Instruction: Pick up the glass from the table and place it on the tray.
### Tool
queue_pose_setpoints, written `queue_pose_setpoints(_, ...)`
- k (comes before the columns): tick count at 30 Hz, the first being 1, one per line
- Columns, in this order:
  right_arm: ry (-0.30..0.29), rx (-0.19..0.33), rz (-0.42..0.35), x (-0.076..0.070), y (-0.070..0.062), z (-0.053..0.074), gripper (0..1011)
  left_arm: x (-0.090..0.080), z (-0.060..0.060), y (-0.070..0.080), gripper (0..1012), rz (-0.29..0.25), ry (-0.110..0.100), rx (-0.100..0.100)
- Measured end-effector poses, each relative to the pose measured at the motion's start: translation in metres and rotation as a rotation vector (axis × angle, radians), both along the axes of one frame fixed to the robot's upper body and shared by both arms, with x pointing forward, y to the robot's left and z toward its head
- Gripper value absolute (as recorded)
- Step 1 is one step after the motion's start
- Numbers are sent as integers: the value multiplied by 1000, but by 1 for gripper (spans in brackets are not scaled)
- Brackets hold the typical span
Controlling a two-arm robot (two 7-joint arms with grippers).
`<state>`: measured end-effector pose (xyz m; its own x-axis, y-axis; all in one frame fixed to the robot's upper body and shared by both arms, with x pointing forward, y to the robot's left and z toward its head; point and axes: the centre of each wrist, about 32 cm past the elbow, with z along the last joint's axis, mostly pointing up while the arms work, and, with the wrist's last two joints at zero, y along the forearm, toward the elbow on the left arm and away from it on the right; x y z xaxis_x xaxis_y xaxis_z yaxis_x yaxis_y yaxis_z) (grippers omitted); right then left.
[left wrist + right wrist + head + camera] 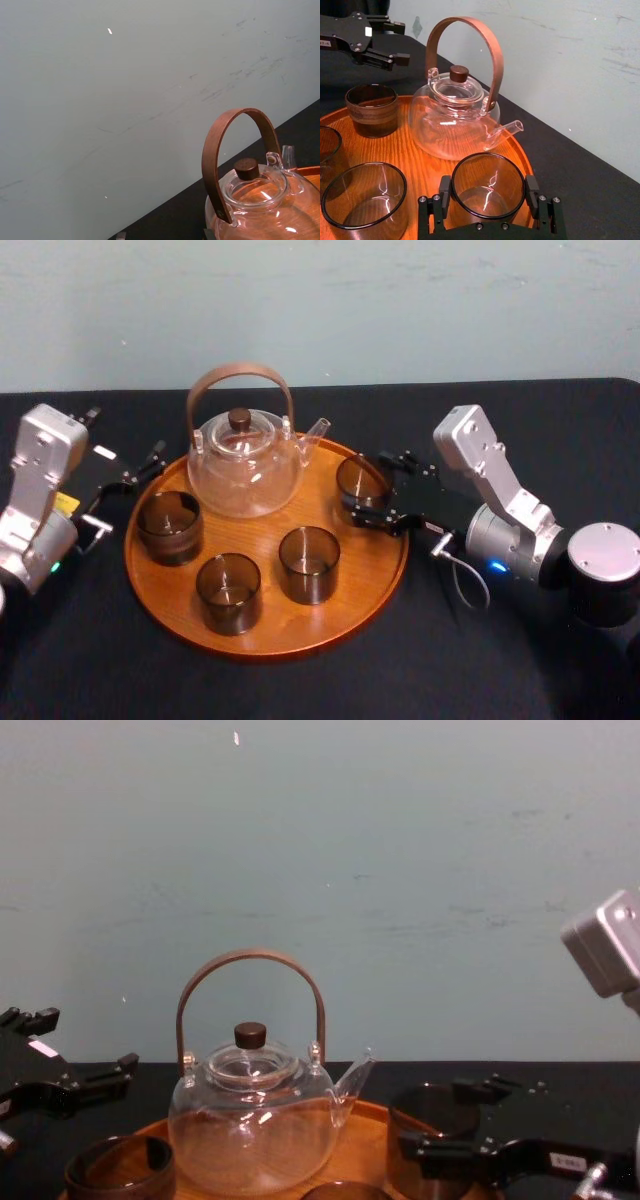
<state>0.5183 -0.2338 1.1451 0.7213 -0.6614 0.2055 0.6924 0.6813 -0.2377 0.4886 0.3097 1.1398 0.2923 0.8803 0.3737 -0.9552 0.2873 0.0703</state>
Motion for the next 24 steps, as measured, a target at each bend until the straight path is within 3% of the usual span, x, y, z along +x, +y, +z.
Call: queue_pose_setpoints(24,24,-28,14,6,8,-13,912,0,0,0,1001,0,0,0)
